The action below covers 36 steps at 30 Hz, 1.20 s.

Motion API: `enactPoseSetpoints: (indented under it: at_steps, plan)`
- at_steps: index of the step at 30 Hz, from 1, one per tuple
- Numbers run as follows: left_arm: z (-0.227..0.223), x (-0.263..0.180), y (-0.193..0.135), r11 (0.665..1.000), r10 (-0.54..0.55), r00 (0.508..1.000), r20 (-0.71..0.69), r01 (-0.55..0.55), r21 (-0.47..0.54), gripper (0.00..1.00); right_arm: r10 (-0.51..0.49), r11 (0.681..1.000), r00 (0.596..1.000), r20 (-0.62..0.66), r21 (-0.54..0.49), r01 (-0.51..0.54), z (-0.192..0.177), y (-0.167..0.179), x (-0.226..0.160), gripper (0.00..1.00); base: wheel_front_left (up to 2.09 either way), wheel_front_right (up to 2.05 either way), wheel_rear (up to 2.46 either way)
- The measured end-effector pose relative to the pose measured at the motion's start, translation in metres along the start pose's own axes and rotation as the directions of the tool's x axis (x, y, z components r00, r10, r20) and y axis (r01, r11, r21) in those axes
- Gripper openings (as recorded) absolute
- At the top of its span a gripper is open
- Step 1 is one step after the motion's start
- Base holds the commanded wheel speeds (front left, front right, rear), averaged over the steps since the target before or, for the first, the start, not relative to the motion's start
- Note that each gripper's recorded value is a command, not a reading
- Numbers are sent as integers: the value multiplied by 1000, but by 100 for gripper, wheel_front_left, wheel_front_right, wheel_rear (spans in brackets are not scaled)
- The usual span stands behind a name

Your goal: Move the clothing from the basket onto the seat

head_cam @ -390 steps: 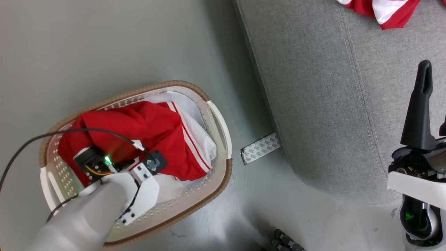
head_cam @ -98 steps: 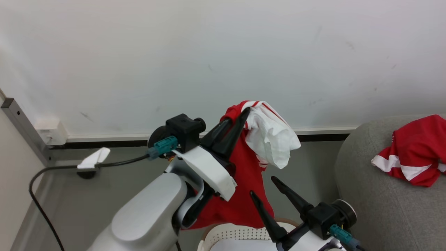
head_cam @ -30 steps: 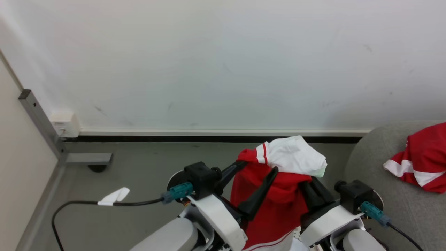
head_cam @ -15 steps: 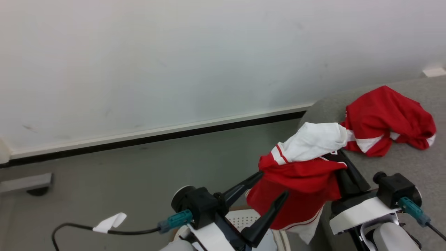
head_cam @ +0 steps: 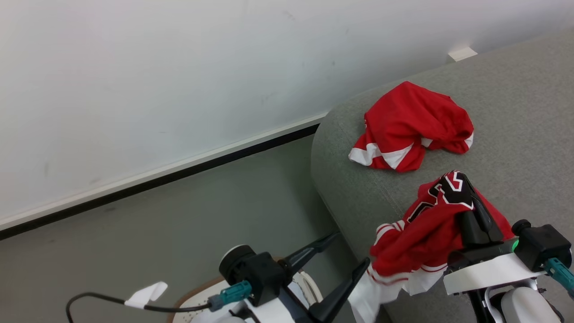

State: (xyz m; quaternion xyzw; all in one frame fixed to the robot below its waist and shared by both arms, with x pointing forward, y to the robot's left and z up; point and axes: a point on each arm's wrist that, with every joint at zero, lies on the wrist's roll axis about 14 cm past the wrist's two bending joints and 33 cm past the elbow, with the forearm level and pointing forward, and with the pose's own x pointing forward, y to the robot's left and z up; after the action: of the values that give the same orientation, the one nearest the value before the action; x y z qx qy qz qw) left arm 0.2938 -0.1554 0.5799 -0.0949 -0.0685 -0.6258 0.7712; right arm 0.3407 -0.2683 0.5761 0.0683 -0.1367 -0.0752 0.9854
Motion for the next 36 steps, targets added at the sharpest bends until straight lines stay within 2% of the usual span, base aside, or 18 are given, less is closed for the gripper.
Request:
enactPoseSetpoints:
  at_steps: [10,18,20,23,31,36]
  plan:
    - [-15,3,6,1000,-4,1000,-24,3,-26,100,-25,999,1000,3,-26,25,2,-9,0,0,0,0,0]
    - [-22,-5,33,999,30,999,-26,-31,-28,100,13,987,999,52,-158,-5,29,-20,44,0,0,0,0]
    - [-25,-8,41,999,37,999,-28,-38,-30,100,45,965,998,37,-259,-34,39,-24,61,0,0,0,0]
    - [-31,-14,57,998,58,998,-36,-59,-38,100,51,939,998,32,-341,-37,54,-33,84,0,0,0,0]
    - [-56,-39,97,991,111,991,-81,-116,-66,100,-62,876,997,52,-476,80,88,-84,129,0,0,0,0]
    - [-67,-50,117,986,140,986,-93,-148,-81,100,-189,820,981,45,-541,183,92,-125,137,0,0,0,0]
